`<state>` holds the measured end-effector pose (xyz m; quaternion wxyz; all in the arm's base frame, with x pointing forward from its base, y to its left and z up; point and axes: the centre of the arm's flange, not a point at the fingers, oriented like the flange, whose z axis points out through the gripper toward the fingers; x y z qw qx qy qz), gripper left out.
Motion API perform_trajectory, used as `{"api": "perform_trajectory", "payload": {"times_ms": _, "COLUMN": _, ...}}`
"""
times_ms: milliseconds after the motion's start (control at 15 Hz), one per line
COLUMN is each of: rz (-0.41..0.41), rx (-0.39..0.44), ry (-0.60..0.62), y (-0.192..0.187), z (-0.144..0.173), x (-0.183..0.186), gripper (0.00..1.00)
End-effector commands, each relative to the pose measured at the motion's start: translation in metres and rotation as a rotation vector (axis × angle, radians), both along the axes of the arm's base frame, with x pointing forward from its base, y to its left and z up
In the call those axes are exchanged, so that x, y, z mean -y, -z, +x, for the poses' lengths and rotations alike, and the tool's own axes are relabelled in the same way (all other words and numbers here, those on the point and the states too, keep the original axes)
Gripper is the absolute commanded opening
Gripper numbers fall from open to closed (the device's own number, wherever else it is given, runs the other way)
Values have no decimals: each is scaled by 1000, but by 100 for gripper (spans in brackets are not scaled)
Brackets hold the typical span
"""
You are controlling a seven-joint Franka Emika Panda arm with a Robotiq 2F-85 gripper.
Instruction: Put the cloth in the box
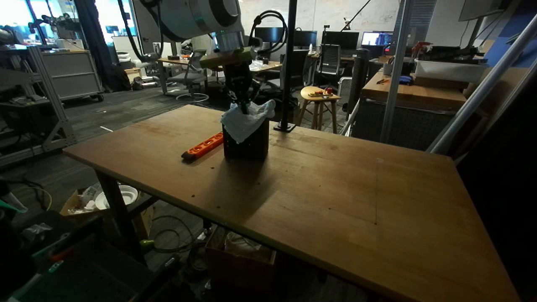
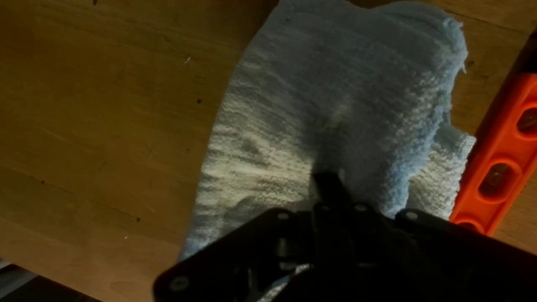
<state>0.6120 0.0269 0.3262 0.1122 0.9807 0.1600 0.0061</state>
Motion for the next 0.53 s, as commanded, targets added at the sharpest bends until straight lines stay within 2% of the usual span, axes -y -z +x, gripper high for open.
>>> {"api": "perform_trajectory", "payload": {"times_ms": 0, "rz": 64, "rx": -5, "ry": -3, "y": 24, "z": 6, "x": -6, "gripper": 0}}
{"api": "perform_trajectory", "payload": {"times_ms": 467, "rz": 151, "rx": -42, "ry": 4, "y": 66, "z": 8, "x": -2, "gripper": 0}}
